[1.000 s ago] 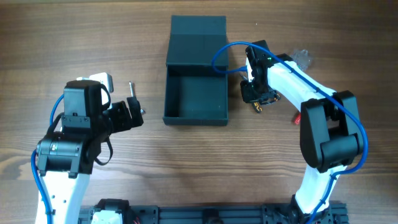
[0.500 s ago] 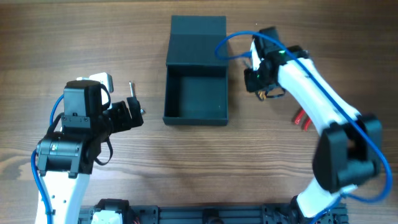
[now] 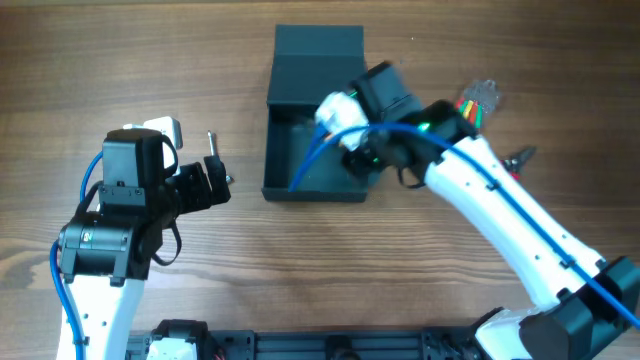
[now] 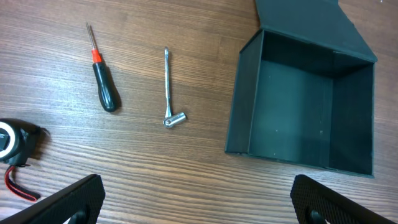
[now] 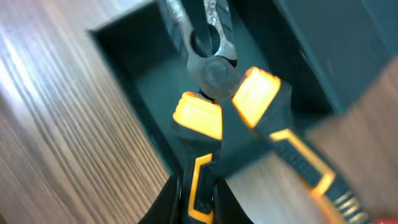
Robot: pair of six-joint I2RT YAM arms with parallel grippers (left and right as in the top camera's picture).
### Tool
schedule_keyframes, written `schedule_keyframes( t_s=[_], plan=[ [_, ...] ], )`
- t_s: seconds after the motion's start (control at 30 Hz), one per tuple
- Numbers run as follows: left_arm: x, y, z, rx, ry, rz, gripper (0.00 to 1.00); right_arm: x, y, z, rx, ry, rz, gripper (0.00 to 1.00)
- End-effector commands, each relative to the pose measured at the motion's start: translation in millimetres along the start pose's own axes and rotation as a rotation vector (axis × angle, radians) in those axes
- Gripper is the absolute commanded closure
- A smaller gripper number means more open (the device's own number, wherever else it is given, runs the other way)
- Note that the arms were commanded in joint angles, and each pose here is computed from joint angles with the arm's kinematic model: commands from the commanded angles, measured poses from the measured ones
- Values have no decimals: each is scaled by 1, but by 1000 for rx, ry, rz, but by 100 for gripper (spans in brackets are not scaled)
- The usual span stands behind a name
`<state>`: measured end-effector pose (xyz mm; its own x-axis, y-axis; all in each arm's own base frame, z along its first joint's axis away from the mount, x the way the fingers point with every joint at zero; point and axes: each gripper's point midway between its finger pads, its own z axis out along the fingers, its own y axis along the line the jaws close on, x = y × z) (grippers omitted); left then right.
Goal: Pack container
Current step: 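Carry the pliers into the green box and release them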
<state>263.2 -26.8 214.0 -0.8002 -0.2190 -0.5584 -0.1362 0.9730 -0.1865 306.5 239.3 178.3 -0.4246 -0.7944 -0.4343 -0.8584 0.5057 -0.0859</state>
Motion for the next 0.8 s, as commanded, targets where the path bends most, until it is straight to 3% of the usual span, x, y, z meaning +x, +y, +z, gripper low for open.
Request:
schedule_keyframes(
  t_s=[0.0,0.4,0.77],
  plan=[
    [-6,0,-5,-5,-20,-13,0,-18,0,-1,21,-53,-121,96],
    [-7,9,-6,-42,-28,-29,0,-20,-1,49,-29,-15,-155,96],
    [-13,88,-16,-215,-48,-203,0,-23,-6,85,-37,-6,-155,96]
  ],
)
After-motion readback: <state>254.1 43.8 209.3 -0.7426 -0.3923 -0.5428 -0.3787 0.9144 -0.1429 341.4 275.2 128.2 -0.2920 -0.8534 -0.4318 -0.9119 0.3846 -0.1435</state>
